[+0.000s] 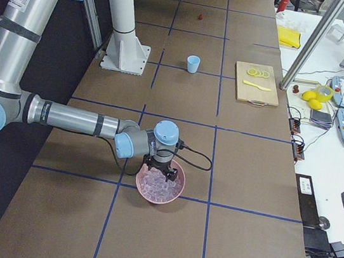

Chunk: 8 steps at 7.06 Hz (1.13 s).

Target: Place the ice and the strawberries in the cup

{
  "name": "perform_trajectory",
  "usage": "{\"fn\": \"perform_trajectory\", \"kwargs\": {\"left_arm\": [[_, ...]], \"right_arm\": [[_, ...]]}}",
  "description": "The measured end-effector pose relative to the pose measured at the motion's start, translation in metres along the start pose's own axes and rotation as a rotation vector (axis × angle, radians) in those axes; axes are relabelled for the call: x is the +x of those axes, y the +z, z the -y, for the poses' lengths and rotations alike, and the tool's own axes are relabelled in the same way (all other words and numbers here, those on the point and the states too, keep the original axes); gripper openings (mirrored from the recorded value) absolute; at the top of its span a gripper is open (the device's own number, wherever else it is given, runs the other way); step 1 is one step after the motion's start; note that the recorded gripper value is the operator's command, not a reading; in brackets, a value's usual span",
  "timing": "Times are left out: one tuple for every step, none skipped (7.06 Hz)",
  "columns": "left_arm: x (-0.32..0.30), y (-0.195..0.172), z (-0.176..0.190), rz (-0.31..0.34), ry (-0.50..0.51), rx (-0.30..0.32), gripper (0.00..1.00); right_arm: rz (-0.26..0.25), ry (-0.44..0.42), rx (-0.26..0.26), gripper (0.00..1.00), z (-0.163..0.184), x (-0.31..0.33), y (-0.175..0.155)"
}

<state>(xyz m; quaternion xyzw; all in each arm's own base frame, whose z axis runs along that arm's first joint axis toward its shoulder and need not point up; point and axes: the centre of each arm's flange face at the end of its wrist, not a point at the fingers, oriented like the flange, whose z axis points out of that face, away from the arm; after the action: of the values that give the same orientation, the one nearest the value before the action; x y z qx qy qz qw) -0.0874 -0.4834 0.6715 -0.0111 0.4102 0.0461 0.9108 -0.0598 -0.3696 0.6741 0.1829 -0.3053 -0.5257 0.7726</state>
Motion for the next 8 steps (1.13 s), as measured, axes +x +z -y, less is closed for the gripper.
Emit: {"fn": "perform_trajectory", "kwargs": {"left_arm": [[0.0000, 0.0001, -0.0002, 0.000, 0.001, 0.000, 1.00], [0.0002, -0.0001, -0.0002, 0.000, 0.001, 0.000, 1.00], [0.0005, -0.0004, -0.0001, 0.000, 0.002, 0.001, 1.00], [0.0009, -0.0008, 0.0000, 0.000, 0.003, 0.002, 1.00], [0.0012, -0.0011, 0.0001, 0.000, 0.004, 0.002, 1.00], [0.0013, -0.0012, 0.0001, 0.001, 0.004, 0.002, 1.00], [0.0014, -0.0013, 0.0002, 0.001, 0.004, 0.003, 1.00], [0.0014, -0.0013, 0.0002, 0.001, 0.004, 0.003, 1.00]], "right_arm": [[0.001, -0.001, -0.004, 0.82, -0.0019, 0.0008, 0.0021], [0.000, -0.004, -0.008, 0.73, -0.0026, 0.0020, 0.0032], [-0.001, -0.006, -0.009, 0.57, -0.0020, 0.0029, 0.0034], [-0.002, -0.010, -0.008, 0.37, -0.0012, 0.0036, 0.0032], [-0.003, -0.015, -0.008, 0.23, -0.0009, 0.0039, 0.0031], [-0.003, -0.017, -0.008, 0.14, -0.0008, 0.0038, 0.0026], [-0.003, -0.017, -0.007, 0.10, -0.0012, 0.0034, 0.0024], [-0.003, -0.017, -0.007, 0.04, -0.0017, 0.0030, 0.0022]]}}
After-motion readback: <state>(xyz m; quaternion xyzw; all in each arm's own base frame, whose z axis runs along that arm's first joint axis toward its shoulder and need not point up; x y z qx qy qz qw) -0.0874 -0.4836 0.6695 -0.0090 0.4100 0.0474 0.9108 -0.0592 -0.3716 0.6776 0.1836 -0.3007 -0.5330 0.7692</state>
